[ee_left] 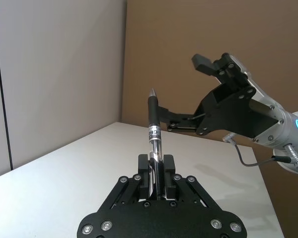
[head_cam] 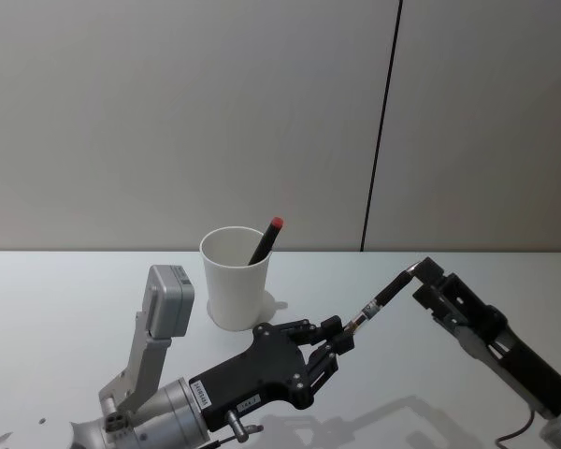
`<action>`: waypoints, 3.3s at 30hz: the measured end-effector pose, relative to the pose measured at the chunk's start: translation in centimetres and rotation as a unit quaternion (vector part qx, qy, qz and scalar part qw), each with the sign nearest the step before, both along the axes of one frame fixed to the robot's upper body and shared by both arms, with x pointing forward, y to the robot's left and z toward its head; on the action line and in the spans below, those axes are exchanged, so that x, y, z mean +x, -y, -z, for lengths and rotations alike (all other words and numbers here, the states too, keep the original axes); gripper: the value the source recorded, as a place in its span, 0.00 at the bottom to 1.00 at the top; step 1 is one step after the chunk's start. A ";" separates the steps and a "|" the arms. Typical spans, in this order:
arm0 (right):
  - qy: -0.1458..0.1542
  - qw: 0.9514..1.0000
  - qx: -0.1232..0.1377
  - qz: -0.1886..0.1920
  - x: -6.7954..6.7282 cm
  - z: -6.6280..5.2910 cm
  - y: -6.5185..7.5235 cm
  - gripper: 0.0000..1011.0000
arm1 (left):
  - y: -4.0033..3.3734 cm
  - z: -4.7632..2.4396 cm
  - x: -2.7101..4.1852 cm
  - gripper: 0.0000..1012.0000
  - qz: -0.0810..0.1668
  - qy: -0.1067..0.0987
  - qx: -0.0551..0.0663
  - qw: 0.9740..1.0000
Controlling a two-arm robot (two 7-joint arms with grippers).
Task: Place the pen into the pen holder.
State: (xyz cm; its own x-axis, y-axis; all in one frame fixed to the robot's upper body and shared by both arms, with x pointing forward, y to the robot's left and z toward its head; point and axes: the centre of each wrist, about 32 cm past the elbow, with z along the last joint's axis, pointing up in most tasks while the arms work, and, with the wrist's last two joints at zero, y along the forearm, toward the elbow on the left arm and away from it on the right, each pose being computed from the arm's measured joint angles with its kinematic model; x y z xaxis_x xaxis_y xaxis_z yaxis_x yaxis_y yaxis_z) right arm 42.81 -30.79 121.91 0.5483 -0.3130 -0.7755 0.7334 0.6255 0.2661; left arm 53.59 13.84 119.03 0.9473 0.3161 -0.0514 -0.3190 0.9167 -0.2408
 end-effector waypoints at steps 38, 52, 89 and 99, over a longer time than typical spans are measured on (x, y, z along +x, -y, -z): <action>-0.026 0.999 -0.017 0.025 2.0 0.6 -3.5 0.99 | 0.00 0.00 0.00 0.18 0.000 0.000 0.000 1.000; -0.030 0.999 -0.022 0.032 2.1 0.6 -3.9 0.85 | 0.00 0.00 0.00 0.18 0.000 0.000 0.000 1.000; -0.032 0.999 -0.024 0.035 2.1 0.6 -4.1 0.13 | 0.00 -0.01 0.00 0.22 0.000 0.000 0.000 1.000; -0.032 0.999 -0.024 0.035 2.1 0.6 -4.1 0.13 | 0.00 -0.01 0.00 0.51 0.000 0.000 0.000 1.000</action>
